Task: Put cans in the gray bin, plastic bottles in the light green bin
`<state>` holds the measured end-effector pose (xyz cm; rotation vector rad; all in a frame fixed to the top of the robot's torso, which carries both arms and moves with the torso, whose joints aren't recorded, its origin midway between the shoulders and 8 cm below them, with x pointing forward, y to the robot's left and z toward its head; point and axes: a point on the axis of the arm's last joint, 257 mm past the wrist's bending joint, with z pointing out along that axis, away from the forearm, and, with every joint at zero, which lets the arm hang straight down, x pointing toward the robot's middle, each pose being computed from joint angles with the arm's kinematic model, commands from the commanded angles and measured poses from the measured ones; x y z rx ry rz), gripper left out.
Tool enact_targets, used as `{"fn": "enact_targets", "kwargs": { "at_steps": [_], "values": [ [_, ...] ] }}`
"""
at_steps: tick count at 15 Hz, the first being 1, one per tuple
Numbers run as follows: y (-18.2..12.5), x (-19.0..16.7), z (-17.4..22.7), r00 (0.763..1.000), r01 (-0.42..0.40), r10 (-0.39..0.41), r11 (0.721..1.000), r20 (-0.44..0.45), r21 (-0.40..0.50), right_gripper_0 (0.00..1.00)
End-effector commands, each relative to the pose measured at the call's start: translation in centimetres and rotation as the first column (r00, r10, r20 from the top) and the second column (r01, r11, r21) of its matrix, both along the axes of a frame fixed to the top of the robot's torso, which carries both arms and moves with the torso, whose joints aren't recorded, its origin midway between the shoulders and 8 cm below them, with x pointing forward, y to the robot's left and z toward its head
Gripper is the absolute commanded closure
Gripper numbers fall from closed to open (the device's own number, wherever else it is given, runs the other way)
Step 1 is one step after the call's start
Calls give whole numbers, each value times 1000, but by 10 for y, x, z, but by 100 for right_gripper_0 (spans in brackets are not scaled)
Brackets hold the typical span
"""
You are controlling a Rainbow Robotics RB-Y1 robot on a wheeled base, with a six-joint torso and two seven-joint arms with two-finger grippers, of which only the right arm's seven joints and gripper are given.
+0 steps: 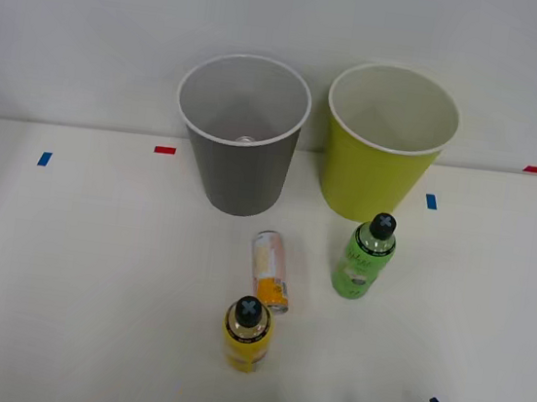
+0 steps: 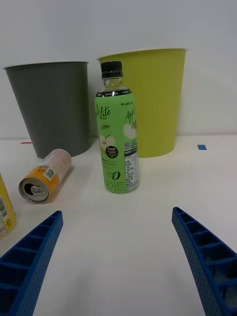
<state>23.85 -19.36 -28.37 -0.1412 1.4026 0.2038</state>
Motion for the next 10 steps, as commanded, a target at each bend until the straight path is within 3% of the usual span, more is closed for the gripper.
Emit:
{"fn": "enact_targets", "kwargs": {
  "at_steps": [1, 10],
  "values": [
    [0, 0, 0, 1000, 0, 0, 1000, 0, 0, 25],
    [0, 0, 0, 1000, 0, 0, 1000, 0, 0, 25]
  ]
}}
